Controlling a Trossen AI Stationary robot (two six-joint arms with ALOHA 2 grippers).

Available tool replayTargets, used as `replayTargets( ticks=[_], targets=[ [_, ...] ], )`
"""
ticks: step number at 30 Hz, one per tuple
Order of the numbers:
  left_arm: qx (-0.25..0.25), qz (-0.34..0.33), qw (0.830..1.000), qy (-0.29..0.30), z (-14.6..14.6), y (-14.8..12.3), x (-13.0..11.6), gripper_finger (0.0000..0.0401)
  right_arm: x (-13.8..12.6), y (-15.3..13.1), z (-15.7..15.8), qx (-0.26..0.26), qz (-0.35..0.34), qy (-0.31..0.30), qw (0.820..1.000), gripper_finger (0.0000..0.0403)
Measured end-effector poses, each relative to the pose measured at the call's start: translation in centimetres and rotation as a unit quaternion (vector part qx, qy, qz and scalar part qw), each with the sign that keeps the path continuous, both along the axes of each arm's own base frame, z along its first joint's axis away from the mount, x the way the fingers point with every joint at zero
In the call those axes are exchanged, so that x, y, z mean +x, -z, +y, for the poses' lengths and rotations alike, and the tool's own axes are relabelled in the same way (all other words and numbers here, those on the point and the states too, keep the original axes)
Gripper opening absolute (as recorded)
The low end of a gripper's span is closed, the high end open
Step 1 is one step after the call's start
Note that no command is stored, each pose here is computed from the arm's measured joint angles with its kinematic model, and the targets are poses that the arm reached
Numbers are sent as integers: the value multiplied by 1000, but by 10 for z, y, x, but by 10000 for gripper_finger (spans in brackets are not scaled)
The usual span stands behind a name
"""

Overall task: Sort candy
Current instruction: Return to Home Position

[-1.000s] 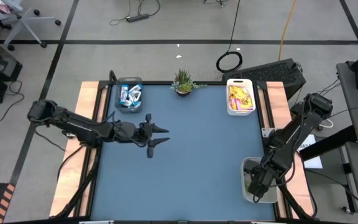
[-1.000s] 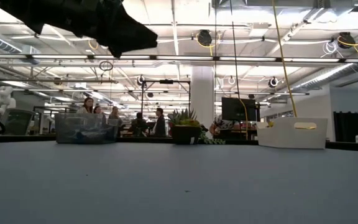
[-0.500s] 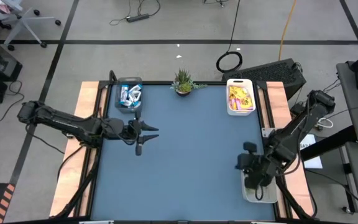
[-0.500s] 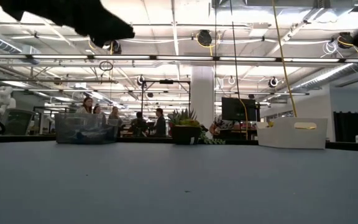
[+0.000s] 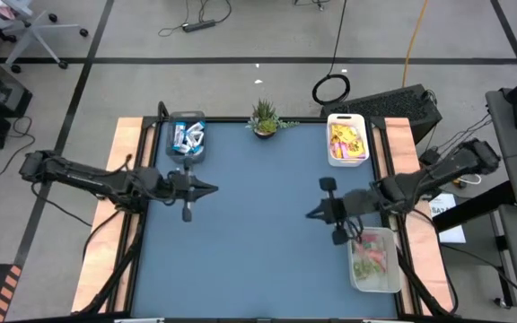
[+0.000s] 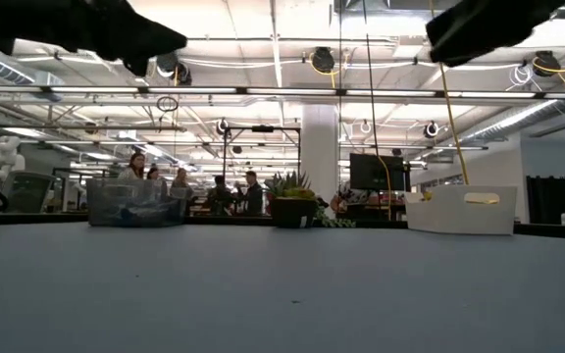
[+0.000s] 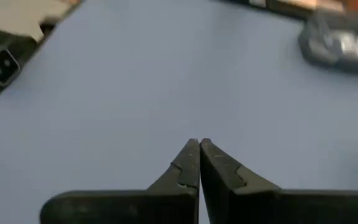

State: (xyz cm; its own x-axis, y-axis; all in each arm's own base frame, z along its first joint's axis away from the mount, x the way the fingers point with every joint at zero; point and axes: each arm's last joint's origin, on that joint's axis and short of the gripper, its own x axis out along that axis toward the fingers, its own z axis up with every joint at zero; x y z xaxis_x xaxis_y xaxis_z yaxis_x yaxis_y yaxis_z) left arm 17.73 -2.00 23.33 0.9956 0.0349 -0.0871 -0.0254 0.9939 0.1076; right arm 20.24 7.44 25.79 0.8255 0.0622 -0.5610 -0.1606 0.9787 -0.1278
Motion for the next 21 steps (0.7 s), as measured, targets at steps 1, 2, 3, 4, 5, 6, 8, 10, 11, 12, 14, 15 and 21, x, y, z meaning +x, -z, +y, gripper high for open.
replayTargets(
  ticks=[1,2,3,4,5,6,8,10,11,12,14,15,21],
  targets=[
    [0,-3,1000,0,1,-2,-4,9,3,2,-5,0,-14,-10,1000,0],
    [0,-7,1000,-1,1,-4,-8,10,5,4,-11,0,-25,-20,999,0],
    [-1,-10,1000,-2,2,-5,-12,10,7,7,-16,-3,-34,-27,999,0],
    [0,-14,1000,-2,3,-5,-16,10,8,9,-22,-5,-47,-32,998,0],
    [6,-17,1000,-4,3,-4,-20,10,9,11,-28,-7,-62,-38,997,0],
    [9,-21,1000,-5,4,-2,-24,10,9,13,-33,-7,-76,-42,996,0],
    [10,-39,999,-6,5,1,-30,10,7,18,-44,-5,-104,-46,994,0],
    [7,-55,998,-7,6,6,-36,10,2,26,-52,2,-126,-50,991,0],
    [6,-58,998,-8,6,8,-39,10,-2,30,-56,5,-137,-49,989,0],
    [6,-61,998,-8,7,10,-42,10,-6,35,-58,6,-150,-47,988,0],
    [9,-67,998,-8,8,11,-48,10,-15,44,-64,5,-175,-36,984,0],
    [11,-74,997,-10,8,11,-51,10,-21,49,-65,6,-188,-31,982,0],
    [10,-90,995,-31,11,12,-66,10,-51,67,-70,23,-240,-7,970,0]
  ],
)
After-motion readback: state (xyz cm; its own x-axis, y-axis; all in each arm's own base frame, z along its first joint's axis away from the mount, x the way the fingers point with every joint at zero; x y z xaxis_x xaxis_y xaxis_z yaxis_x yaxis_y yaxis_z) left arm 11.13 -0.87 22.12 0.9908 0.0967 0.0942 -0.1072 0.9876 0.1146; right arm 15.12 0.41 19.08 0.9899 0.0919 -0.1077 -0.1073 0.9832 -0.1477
